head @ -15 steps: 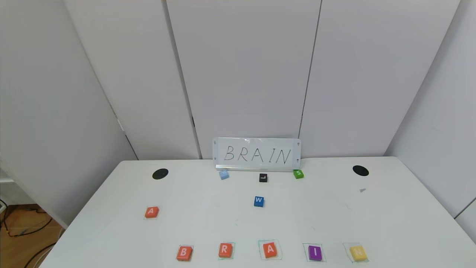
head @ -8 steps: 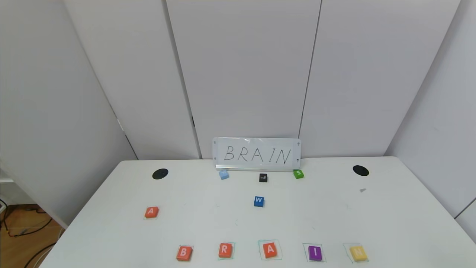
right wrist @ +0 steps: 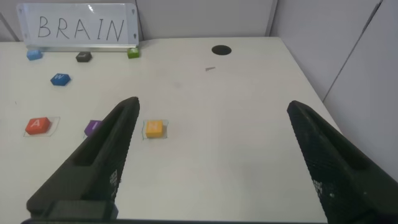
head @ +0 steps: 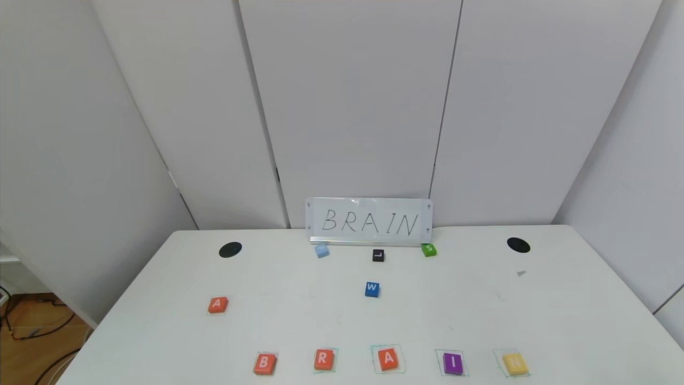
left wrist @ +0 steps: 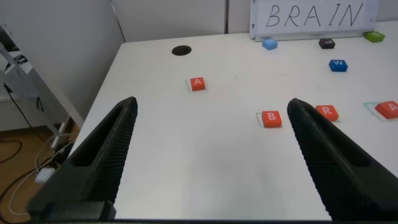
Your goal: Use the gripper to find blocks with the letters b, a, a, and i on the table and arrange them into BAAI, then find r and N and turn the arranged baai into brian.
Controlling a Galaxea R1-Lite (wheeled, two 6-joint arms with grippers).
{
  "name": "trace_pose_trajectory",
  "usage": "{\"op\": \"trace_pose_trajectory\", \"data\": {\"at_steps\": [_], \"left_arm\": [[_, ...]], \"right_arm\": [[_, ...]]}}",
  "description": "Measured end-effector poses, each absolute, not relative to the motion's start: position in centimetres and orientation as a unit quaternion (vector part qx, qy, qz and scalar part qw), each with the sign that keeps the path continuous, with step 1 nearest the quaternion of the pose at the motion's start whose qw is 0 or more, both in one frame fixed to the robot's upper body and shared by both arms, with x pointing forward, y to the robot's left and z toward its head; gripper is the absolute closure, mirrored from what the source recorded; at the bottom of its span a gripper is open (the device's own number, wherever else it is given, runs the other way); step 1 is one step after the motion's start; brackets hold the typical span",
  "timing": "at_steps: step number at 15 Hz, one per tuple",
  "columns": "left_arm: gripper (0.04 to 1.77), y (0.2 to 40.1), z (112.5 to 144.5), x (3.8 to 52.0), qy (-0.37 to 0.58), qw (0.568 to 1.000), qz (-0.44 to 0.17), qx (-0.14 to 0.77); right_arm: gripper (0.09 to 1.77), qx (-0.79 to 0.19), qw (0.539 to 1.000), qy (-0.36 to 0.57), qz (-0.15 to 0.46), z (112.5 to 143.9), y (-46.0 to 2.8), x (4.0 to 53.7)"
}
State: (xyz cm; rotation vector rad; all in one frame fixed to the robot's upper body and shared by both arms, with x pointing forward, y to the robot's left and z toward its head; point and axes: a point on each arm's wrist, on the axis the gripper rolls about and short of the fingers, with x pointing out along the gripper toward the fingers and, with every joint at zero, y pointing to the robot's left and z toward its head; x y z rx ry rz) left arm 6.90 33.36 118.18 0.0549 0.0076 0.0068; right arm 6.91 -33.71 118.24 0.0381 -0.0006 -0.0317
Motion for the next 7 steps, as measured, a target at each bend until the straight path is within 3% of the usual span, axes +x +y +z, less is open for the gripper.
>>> {"op": "trace_pose_trajectory", "data": {"at_steps": [7], "left_arm": [[0.09,33.35,118.19,6.91,0.002,1.000,0.000,0.021]], "right_arm": [[0.15,0.023,1.000,-0.002,-0.013,118.29,-33.71,6.91]]}}
